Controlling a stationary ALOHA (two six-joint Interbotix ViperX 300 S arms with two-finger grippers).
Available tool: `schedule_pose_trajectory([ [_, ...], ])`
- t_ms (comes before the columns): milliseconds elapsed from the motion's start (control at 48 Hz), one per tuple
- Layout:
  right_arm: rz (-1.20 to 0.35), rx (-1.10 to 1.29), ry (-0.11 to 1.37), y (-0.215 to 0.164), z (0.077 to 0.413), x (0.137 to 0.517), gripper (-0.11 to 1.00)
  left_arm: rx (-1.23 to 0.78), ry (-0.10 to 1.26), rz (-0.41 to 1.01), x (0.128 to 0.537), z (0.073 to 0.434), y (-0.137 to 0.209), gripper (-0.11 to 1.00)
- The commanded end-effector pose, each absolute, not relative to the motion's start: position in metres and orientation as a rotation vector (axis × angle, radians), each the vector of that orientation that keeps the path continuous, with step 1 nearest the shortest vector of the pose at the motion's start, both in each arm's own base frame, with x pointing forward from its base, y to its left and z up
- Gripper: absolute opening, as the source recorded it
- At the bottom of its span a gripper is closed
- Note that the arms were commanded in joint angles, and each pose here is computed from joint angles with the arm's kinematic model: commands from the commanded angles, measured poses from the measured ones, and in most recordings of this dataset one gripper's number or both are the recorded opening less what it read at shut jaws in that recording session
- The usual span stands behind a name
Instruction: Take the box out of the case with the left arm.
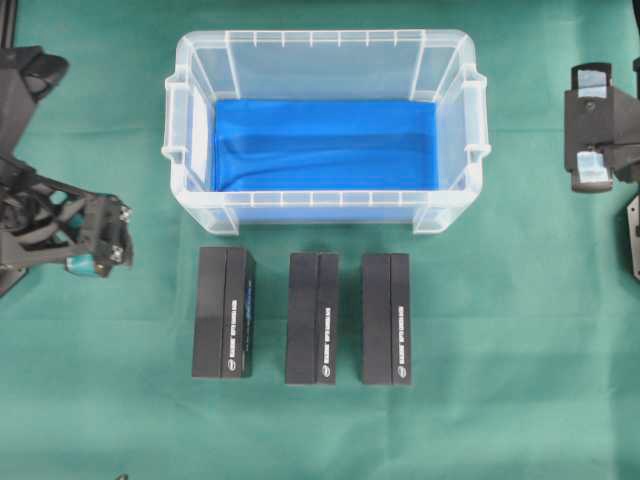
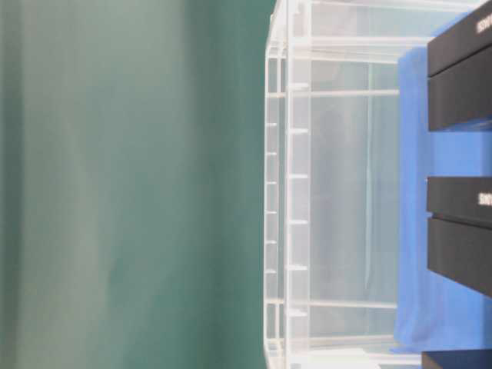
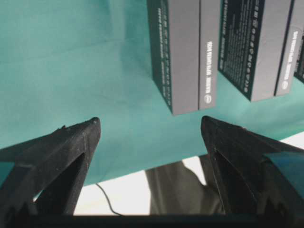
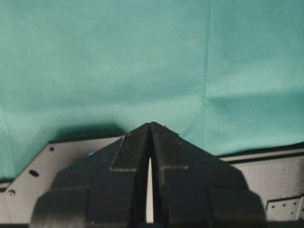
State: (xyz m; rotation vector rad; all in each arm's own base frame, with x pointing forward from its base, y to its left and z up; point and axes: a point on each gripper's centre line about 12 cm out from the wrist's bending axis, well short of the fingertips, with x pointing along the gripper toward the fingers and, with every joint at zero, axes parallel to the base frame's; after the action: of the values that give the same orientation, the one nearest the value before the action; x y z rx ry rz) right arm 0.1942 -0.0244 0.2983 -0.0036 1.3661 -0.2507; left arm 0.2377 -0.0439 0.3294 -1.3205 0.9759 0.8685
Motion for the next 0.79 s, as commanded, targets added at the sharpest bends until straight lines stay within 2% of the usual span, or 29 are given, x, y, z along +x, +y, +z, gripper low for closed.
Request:
schedule_pose_trajectory([
  [0, -0.249, -0.003, 1.351, -0.024, 0.302, 0.195, 0.0, -1.324, 0.962, 0.846, 0.235, 0.335, -0.044, 0.9],
  [354, -0.249, -0.003, 1.353, -0.024, 0.302, 0.194, 0.0, -1.339, 0.941, 0.879, 0.237, 0.335, -0.033, 0.9],
  [771, -0.25, -0.002, 1.351, -0.024, 0.302, 0.195, 0.0, -1.292, 0.903, 0.967, 0.232, 0.336, 0.022, 0.9],
])
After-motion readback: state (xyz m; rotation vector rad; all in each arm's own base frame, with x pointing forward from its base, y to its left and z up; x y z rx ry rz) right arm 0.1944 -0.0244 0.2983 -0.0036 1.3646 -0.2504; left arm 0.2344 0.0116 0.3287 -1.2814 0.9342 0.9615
